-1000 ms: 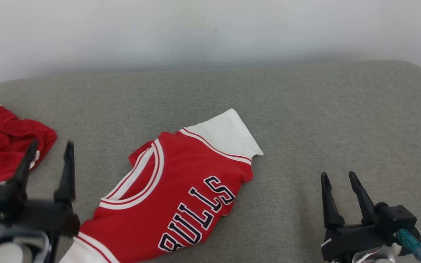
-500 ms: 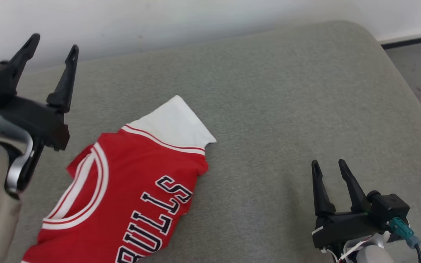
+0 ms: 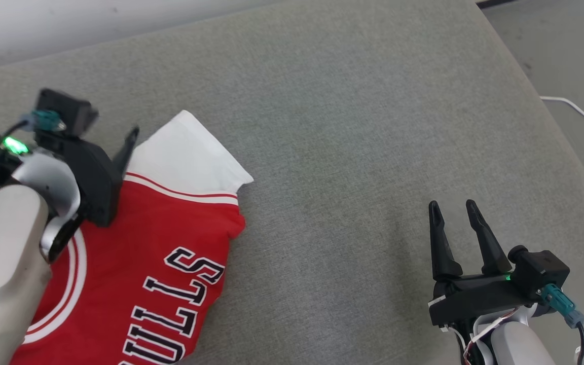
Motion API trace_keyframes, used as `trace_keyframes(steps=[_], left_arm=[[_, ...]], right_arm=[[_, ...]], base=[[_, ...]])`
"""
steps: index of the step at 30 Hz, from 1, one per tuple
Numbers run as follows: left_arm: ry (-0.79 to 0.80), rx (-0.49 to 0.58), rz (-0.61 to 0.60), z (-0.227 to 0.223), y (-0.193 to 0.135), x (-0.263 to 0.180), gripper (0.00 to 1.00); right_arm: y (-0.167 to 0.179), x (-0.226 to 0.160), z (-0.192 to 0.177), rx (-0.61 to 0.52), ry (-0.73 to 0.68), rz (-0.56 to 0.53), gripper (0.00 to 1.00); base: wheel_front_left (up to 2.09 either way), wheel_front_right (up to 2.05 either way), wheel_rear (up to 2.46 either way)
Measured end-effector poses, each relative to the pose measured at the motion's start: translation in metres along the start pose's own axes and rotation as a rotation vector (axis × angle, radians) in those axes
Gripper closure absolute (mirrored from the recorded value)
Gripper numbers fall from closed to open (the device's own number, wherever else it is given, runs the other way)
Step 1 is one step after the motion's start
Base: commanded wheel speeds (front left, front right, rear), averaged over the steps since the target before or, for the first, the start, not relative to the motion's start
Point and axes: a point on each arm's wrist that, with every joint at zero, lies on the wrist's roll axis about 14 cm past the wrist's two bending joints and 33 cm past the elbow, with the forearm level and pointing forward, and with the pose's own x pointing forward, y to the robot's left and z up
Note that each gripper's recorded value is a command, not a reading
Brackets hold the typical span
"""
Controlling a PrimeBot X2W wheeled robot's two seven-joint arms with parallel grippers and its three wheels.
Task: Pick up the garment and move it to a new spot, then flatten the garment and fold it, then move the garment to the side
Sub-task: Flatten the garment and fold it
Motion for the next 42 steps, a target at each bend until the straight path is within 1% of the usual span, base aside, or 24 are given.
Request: trace_keyframes(steps=[2, 6, 10, 13, 14, 15, 16, 17, 20, 24, 28, 33, 38, 40, 41, 42], left_arm=[[0.093, 0.003, -0.033, -0.024, -0.008, 0.006, 0.0], [0.219, 0.001, -0.057, -0.058, -0.01, 0.009, 0.0], [0.29, 0.005, -0.076, -0.073, -0.014, 0.008, 0.0], [0.323, -0.03, -0.094, -0.077, -0.019, 0.004, 0.0], [0.336, -0.027, -0.103, -0.079, -0.022, 0.003, 0.07], [0.34, -0.02, -0.108, -0.079, -0.024, 0.002, 0.52], [0.343, -0.017, -0.11, -0.079, -0.024, 0.001, 0.85], [0.346, -0.008, -0.113, -0.08, -0.024, 0.0, 1.0], [0.342, 0.037, -0.131, -0.08, -0.029, -0.001, 1.0], [0.244, 0.061, -0.161, -0.058, -0.04, 0.004, 1.0], [0.06, 0.101, -0.213, 0.001, -0.062, 0.011, 1.0], [-0.142, 0.131, -0.283, 0.074, -0.093, 0.001, 1.0], [-0.33, 0.154, -0.359, 0.144, -0.129, -0.025, 1.0], [-0.395, 0.168, -0.373, 0.169, -0.138, -0.038, 1.0], [-0.426, 0.167, -0.384, 0.181, -0.143, -0.045, 1.0], [-0.487, 0.146, -0.4, 0.205, -0.153, -0.059, 1.0]], right_arm=[[-0.004, 0.0, -0.002, -0.002, 0.006, -0.011, 0.0], [-0.009, -0.002, -0.004, -0.006, 0.015, -0.027, 0.0], [-0.012, -0.001, -0.005, -0.009, 0.016, -0.036, 0.0], [-0.011, 0.0, -0.002, -0.011, 0.007, -0.032, 0.0], [-0.011, 0.0, -0.001, -0.011, 0.005, -0.031, 0.0], [-0.01, 0.0, 0.0, -0.011, 0.003, -0.028, 0.0], [-0.009, 0.001, 0.0, -0.01, 0.002, -0.025, 0.0], [-0.008, 0.002, 0.001, -0.01, -0.001, -0.022, 0.0], [-0.005, 0.004, 0.003, -0.012, -0.008, -0.012, 0.0], [-0.003, 0.005, 0.005, -0.01, -0.013, -0.007, 0.0], [-0.002, 0.002, 0.006, -0.005, -0.018, -0.005, 0.0], [-0.003, -0.004, 0.012, 0.0, -0.035, -0.007, 0.0], [-0.006, -0.011, 0.02, -0.003, -0.059, -0.014, 0.0], [-0.006, -0.014, 0.022, 0.001, -0.066, -0.014, 0.0], [-0.005, -0.015, 0.024, 0.002, -0.072, -0.013, 0.0], [-0.005, -0.017, 0.027, 0.004, -0.081, -0.011, 0.0]], base=[[0.0, 0.0, 0.0], [0.0, 0.0, 0.0], [0.0, 0.0, 0.0], [0.0, 0.0, 0.0], [0.0, 0.0, 0.0], [0.0, 0.0, 0.0], [0.0, 0.0, 0.0], [0.0, 0.0, 0.0], [0.0, 0.0, 0.0], [0.0, 0.0, 0.0], [0.0, 0.0, 0.0], [0.0, 0.0, 0.0], [0.0, 0.0, 0.0], [0.0, 0.0, 0.0], [0.0, 0.0, 0.0], [0.0, 0.0, 0.0]])
